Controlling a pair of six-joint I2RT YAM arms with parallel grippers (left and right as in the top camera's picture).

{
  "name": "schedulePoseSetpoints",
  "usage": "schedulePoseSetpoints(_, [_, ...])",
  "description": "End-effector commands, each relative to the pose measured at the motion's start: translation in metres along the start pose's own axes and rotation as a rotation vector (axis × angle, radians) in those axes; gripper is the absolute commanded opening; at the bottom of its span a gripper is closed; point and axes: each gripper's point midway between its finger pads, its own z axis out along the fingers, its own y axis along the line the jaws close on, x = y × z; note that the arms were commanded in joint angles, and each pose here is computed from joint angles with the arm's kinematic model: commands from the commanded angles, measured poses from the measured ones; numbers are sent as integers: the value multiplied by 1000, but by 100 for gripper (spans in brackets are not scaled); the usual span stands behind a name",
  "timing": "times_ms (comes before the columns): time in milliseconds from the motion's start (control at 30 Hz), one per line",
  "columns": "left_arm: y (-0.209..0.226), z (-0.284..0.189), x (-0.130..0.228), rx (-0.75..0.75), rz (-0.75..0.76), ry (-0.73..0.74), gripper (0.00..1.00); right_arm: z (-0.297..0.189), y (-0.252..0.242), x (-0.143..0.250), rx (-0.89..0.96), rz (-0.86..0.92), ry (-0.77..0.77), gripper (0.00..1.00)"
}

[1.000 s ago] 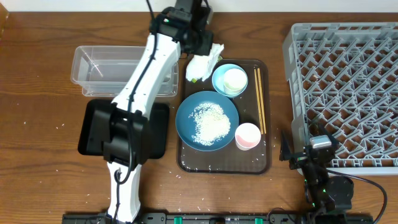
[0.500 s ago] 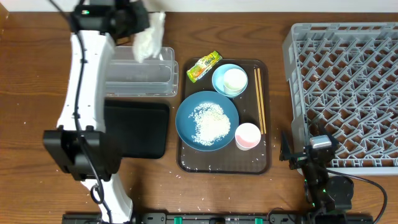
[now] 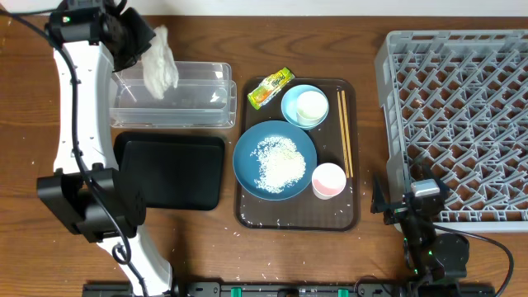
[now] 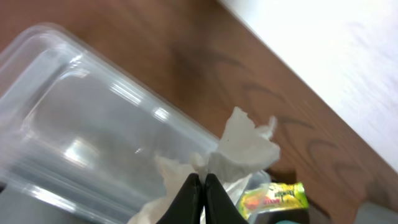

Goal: Sort waste into correct bins and load items into the dishwasher rack
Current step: 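Carry the tissue left and drop it into the clear bin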

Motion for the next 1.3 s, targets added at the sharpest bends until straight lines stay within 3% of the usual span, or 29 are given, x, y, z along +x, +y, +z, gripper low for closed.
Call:
schedulePoseSetpoints(0, [26, 2, -3, -125, -173, -39, 6, 0, 1, 1, -5, -9, 3, 99])
schedulePoseSetpoints(367, [57, 22, 28, -247, -498, 16, 6, 0, 1, 1, -5, -9, 3, 99])
schedulePoseSetpoints(533, [64, 28, 36, -272, -551, 29, 7, 0, 1, 1, -5, -9, 3, 99])
schedulePoseSetpoints(600, [64, 28, 37, -273, -551, 31, 14, 0, 1, 1, -5, -9, 3, 99])
schedulePoseSetpoints(633, [64, 28, 37, -273, -551, 31, 28, 0, 1, 1, -5, -9, 3, 99])
schedulePoseSetpoints(700, [64, 28, 37, -273, -550, 31, 46, 0, 1, 1, -5, -9, 3, 99])
schedulePoseSetpoints(867, [62, 29, 35, -265, -549, 26, 52, 0, 1, 1, -5, -9, 3, 99])
schedulePoseSetpoints(967, [50, 31, 31, -198, -483, 43, 52, 0, 1, 1, -5, -9, 3, 99])
schedulePoseSetpoints(1067, [18, 32, 29, -36, -342, 95, 52, 0, 1, 1, -5, -9, 3, 99])
schedulePoseSetpoints(1267, [-86, 7, 49, 451, 142, 174, 52, 0, 1, 1, -5, -9, 3, 99])
